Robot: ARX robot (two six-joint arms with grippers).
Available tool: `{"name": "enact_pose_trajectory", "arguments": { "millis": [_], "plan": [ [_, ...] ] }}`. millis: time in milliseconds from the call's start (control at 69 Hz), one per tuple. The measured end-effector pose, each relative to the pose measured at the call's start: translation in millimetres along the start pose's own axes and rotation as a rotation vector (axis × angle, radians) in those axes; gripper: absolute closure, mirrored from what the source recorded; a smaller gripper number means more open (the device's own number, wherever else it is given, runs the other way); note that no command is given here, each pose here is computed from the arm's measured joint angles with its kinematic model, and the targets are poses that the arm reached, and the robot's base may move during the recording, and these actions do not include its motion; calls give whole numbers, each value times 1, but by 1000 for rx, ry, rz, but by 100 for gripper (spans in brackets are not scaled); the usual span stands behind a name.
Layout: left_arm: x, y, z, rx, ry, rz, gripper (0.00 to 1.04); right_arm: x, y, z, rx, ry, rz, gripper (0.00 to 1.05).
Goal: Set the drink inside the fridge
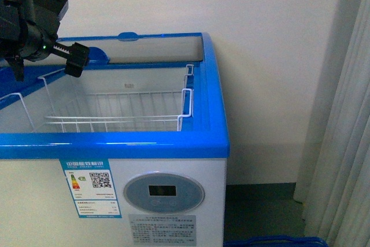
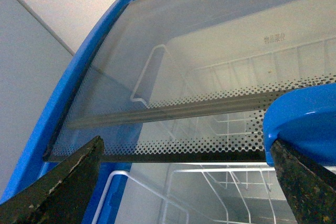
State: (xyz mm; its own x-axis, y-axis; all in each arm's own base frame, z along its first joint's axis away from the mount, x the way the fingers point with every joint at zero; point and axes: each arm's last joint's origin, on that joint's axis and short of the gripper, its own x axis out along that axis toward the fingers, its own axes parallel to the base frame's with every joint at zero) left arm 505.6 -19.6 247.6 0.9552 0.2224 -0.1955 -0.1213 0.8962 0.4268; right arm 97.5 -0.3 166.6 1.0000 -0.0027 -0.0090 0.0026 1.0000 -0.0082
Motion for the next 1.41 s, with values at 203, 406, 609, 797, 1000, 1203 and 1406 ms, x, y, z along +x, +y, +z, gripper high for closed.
{"name": "enact_pose_trajectory", "arguments": {
  "millis": [203, 406, 609, 797, 1000, 1203, 1406],
  "plan": [
    [-24, 9, 4, -44, -33, -24, 8, 0, 0, 0, 0, 0, 0, 60],
    [-70, 20, 7, -109, -102, -42, 8, 0, 0, 0, 0, 0, 0, 60],
    [-152, 36, 8, -195, -199, -78, 8, 0, 0, 0, 0, 0, 0, 60],
    [-225, 58, 11, -285, -300, -25, 8, 0, 0, 0, 0, 0, 0, 60],
    [-286, 64, 1, -378, -367, 61, 8, 0, 0, 0, 0, 0, 0, 60],
    [-319, 61, -18, -409, -391, 103, 8, 0, 0, 0, 0, 0, 0, 60],
    [-344, 57, -42, -418, -376, 107, 8, 0, 0, 0, 0, 0, 0, 60]
  ]
}}
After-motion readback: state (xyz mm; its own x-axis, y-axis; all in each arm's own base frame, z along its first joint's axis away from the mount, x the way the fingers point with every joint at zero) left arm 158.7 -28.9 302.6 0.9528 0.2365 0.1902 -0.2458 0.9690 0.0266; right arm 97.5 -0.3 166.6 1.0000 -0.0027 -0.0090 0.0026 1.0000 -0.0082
